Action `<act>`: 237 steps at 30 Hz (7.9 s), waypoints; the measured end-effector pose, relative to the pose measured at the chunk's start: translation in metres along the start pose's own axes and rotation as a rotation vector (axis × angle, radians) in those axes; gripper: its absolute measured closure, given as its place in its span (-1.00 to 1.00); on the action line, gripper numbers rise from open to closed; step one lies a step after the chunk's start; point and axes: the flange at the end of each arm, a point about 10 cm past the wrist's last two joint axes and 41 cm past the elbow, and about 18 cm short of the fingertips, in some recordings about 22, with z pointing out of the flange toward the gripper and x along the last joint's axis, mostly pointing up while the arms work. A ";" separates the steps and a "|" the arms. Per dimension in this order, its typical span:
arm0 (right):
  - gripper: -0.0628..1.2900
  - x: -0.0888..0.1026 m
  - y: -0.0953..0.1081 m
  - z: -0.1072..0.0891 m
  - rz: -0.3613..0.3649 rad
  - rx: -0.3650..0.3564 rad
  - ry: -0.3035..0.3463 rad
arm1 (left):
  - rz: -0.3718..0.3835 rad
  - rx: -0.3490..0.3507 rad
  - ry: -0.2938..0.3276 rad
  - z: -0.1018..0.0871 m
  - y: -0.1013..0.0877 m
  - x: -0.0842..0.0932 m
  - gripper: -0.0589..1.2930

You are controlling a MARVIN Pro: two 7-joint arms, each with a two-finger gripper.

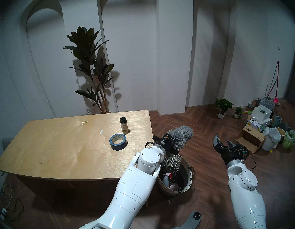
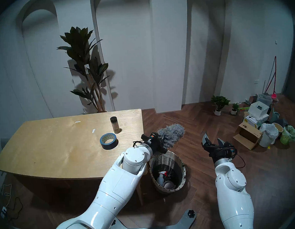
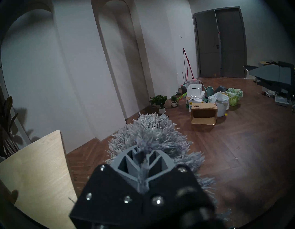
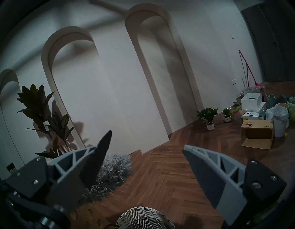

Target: Load the items into the basket from the rear

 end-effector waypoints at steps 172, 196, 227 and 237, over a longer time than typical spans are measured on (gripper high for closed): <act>-0.94 -0.128 -0.416 0.052 -0.354 0.600 -0.295 | 0.300 1.258 -0.027 -0.258 -0.365 -0.095 -0.93; -0.94 -0.127 -0.440 0.079 -0.464 0.498 -0.293 | 0.356 1.259 0.022 -0.277 -0.342 -0.095 -0.93; -0.94 -0.127 -0.476 0.077 -0.420 0.258 -0.460 | 0.478 1.189 0.259 -0.296 -0.283 -0.028 -0.93; -0.94 -0.133 -0.477 0.070 -0.404 0.204 -0.580 | 0.494 1.157 0.236 -0.316 -0.273 -0.024 -0.93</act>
